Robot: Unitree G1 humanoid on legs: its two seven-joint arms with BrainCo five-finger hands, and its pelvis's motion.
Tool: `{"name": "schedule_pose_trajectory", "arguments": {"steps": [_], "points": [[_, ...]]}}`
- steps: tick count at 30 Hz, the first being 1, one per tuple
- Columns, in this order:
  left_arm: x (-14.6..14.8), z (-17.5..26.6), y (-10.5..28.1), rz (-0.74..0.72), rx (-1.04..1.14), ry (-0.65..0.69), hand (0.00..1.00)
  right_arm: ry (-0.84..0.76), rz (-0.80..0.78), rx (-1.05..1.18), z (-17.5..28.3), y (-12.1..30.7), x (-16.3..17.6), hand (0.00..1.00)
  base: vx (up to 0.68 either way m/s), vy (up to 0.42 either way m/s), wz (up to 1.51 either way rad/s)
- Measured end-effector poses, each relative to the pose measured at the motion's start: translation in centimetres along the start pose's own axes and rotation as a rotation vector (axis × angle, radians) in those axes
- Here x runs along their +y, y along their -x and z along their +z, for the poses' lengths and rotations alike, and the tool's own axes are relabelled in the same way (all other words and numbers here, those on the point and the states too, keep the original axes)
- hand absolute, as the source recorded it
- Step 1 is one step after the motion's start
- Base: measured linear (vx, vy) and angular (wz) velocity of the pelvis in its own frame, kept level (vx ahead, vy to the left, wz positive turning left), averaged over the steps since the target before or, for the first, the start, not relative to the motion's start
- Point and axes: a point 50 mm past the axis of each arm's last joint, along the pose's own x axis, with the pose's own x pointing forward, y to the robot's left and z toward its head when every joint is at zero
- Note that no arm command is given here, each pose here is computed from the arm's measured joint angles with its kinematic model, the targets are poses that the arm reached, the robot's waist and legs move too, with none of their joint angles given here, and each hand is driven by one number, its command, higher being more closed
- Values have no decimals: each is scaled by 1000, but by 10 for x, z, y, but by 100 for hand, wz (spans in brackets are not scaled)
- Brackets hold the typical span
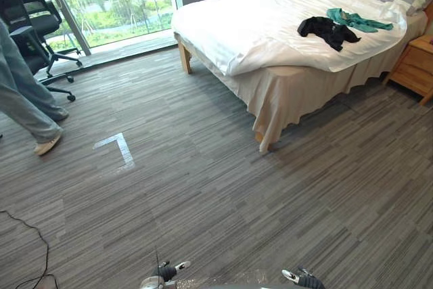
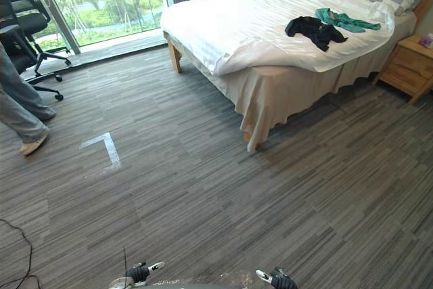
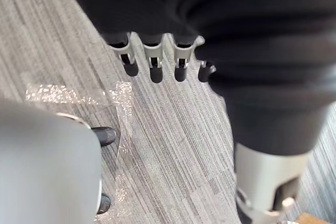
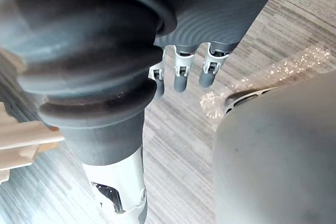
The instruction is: Tidy the bed and pick cloth on bed and put in laundry
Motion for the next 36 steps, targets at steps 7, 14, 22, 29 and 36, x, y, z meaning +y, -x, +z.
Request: {"name": "schedule_pose_trajectory", "arguments": {"steps": [7,14,22,29,36], "points": [[-7,11,-1,-22,-38,-137,0,83,-7,-15,10,-3,3,0,21,-9,-1],[1,28,-2,-10,-100,-161,0,-8,-15,-95,28,-5,4,0,-64,17,-29],[15,29,-4,17,-72,-203,0,-136,-45,-156,39,-4,-4,0,24,-155,-68],[12,11,-4,11,-20,-110,0,-203,-87,-128,15,4,-17,0,439,-407,5],[16,29,-2,43,-149,12,0,-86,-98,-168,35,-2,-13,0,665,-362,-39]]}}
